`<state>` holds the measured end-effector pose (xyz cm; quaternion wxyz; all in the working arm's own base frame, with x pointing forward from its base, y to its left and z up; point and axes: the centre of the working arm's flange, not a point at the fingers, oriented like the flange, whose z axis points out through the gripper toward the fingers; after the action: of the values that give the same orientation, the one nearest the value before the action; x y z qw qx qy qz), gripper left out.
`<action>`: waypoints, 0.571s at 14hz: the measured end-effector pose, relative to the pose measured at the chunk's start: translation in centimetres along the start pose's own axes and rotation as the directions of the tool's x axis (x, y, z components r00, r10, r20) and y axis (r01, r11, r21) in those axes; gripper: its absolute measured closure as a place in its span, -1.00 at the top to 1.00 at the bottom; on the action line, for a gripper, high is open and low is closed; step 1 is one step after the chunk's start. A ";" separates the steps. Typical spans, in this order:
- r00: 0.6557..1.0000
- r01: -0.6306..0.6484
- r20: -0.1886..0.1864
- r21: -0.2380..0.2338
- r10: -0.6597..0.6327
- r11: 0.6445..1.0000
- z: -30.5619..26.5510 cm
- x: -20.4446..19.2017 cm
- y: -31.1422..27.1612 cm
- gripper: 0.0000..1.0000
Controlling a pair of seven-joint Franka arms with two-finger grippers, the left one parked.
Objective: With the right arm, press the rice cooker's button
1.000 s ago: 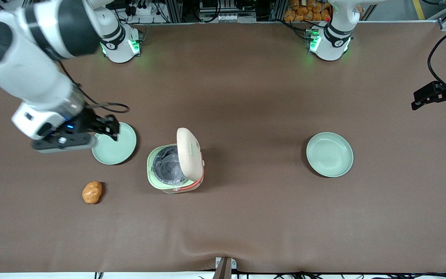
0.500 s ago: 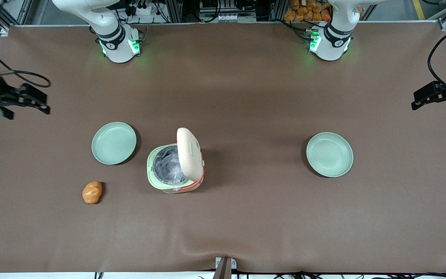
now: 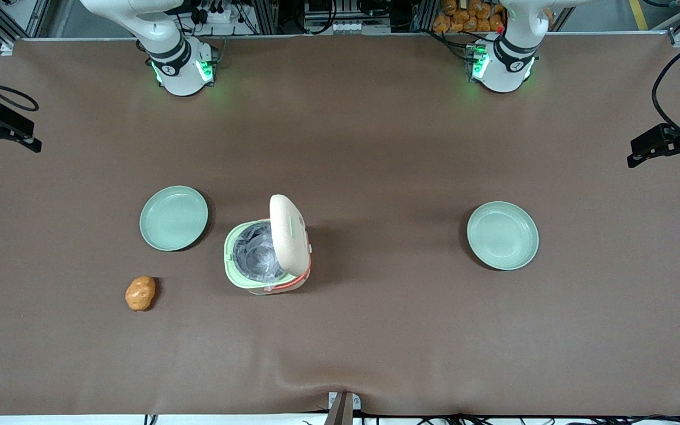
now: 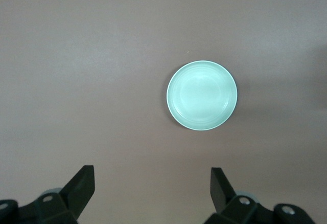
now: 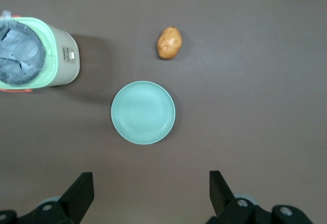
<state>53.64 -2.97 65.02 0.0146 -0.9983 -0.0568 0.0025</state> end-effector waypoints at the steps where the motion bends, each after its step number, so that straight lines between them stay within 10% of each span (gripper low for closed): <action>1: 1.000 0.001 -0.003 -0.001 -0.001 1.000 0.2 -0.6 0.0 1.00; 8: 1.000 0.013 -0.018 -0.030 -0.013 0.999 0.6 -1.9 -0.3 1.00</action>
<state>51.76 -2.84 64.44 0.0001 -0.9980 -0.0633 -0.0076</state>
